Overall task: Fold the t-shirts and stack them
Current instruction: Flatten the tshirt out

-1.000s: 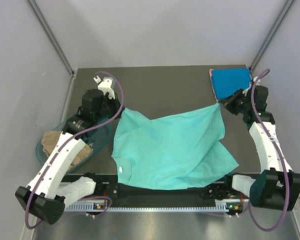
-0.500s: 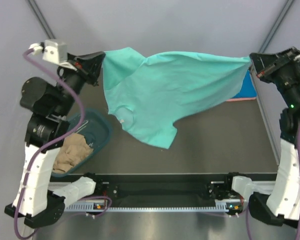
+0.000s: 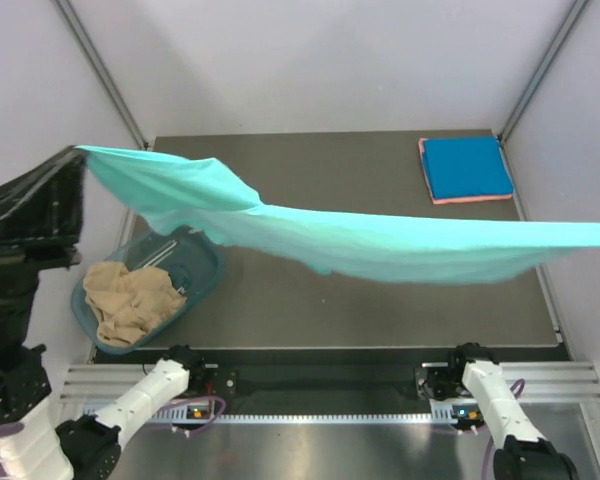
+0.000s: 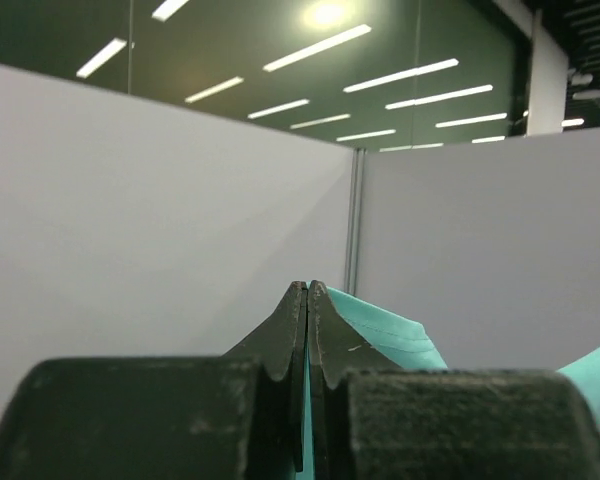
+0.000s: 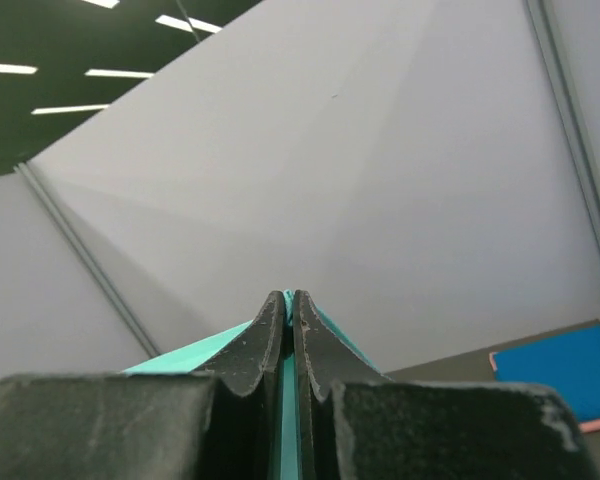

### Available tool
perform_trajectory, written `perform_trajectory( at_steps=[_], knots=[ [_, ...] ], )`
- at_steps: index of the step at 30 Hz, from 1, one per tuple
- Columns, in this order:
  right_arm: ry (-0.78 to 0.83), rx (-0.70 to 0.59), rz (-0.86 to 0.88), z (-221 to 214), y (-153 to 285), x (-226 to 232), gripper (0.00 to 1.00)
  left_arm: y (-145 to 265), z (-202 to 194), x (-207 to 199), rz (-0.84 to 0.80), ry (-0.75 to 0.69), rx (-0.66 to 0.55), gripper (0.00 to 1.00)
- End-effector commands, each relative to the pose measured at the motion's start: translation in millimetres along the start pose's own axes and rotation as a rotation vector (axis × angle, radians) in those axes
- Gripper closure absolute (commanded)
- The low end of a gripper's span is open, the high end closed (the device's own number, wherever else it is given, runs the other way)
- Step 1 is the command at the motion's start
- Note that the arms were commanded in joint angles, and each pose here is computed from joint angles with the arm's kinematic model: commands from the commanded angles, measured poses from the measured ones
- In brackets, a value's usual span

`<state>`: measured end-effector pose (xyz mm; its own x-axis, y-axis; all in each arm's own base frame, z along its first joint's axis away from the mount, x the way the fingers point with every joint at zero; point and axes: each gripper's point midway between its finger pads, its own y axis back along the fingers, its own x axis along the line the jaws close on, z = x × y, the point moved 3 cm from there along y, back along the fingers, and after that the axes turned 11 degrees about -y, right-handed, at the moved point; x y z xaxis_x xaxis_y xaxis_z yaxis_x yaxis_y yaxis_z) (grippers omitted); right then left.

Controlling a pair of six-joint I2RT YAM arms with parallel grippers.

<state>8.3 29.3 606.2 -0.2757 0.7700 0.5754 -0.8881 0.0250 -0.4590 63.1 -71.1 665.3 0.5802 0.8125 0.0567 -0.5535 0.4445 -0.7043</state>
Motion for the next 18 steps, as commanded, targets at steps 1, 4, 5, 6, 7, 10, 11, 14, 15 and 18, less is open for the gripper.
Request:
perform_trajectory(
  at_steps=[1, 4, 5, 6, 7, 10, 11, 14, 15, 18],
  knots=[
    [-0.052, 0.012, -0.133, -1.1, -11.4, -29.9, 1.00, -17.6, 13.6, -0.4, -0.020, -0.009, -0.024, 1.00],
    [-0.084, 0.018, -0.138, 1.2, -28.6, -39.5, 1.00, -30.4, 12.8, 6.1, -0.001, -0.037, -0.022, 1.00],
    [-0.084, 0.034, -0.147, -2.7, -35.9, -43.8, 1.00, -34.0, 10.2, 8.8, 0.009, -0.043, -0.017, 1.00],
    [-0.078, 0.043, -0.148, -4.4, -44.0, -47.2, 1.00, -42.4, -0.9, 12.8, 0.016, -0.046, 0.007, 1.00],
    [-0.070, 0.065, -0.159, -11.3, -53.7, -51.1, 1.00, -47.2, -10.6, 15.9, 0.021, -0.055, 0.028, 1.00],
    [-0.040, 0.123, -0.180, -41.6, -77.8, -65.9, 1.00, -62.8, -63.0, 25.5, 0.023, -0.054, 0.141, 1.00],
    [-0.026, 0.189, -0.213, -69.9, -88.4, -80.8, 1.00, -65.6, -92.7, 29.4, 0.025, -0.045, 0.199, 1.00],
    [-0.007, 0.280, -0.253, -125.2, -107.9, -111.3, 1.00, -65.8, -173.2, 41.9, 0.040, -0.047, 0.355, 1.00],
    [0.001, 0.303, -0.270, -141.2, -111.9, -121.8, 1.00, -64.3, -199.5, 50.9, 0.078, -0.057, 0.411, 1.00],
    [0.042, 0.390, -0.361, -211.3, -128.8, -171.9, 1.00, -35.2, -292.3, 90.5, 0.274, -0.148, 0.646, 1.00]
  ],
)
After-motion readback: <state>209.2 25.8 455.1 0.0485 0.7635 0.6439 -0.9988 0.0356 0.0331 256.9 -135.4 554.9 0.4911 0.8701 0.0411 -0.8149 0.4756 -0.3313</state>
